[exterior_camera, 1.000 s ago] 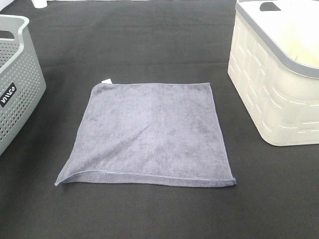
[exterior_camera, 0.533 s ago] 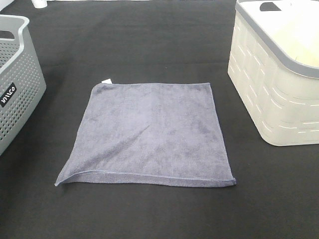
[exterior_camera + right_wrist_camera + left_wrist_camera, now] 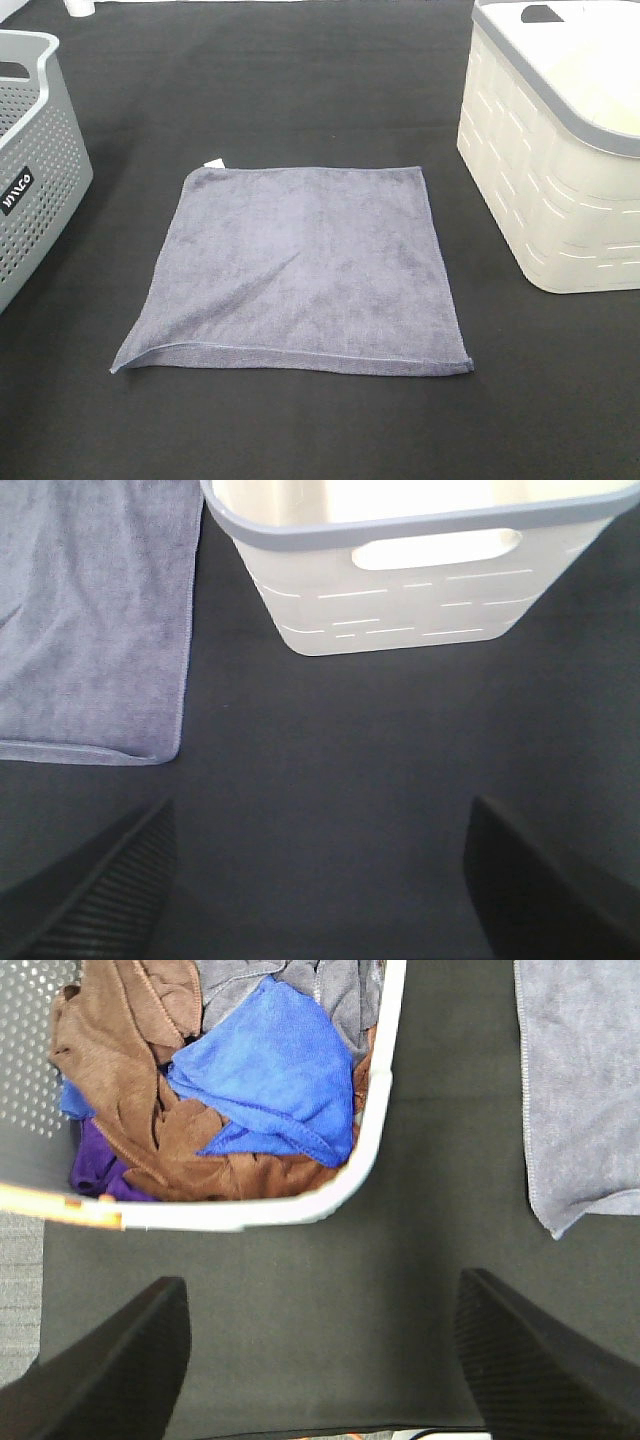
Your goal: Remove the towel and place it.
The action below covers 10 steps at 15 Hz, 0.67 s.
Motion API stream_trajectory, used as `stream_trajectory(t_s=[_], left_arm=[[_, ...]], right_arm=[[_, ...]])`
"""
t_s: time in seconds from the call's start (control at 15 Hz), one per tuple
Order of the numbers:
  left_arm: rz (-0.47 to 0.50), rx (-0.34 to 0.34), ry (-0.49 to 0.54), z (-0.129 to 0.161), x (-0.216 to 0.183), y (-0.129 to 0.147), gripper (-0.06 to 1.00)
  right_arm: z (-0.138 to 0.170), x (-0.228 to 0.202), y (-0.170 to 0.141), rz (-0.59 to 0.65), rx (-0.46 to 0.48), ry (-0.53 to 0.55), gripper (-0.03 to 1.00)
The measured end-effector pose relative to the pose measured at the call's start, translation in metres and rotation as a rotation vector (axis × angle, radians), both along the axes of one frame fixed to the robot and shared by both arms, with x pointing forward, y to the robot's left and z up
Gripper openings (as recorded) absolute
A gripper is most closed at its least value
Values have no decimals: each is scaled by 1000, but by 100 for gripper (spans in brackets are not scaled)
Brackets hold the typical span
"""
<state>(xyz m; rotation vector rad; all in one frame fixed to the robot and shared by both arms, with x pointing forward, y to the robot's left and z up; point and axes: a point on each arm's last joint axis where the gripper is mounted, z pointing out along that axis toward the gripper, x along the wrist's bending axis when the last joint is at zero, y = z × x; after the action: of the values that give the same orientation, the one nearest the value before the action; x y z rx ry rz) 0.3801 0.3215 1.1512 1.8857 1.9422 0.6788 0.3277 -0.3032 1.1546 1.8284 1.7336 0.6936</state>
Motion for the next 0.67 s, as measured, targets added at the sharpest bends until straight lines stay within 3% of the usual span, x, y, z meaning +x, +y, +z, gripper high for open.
stream_trajectory(t_s=[0.2, 0.4, 0.67], left_arm=[[5, 0, -39, -11, -33, -4, 70], [5, 3, -64, -26, -57, -7, 70], [5, 17, -184, -47, -98, -12, 69]], right_arm=[[-17, -34, -2, -12, -65, -54, 76], [-27, -58, 1, 53, -96, -118, 76], [-42, -87, 3, 71, -98, -215, 76]])
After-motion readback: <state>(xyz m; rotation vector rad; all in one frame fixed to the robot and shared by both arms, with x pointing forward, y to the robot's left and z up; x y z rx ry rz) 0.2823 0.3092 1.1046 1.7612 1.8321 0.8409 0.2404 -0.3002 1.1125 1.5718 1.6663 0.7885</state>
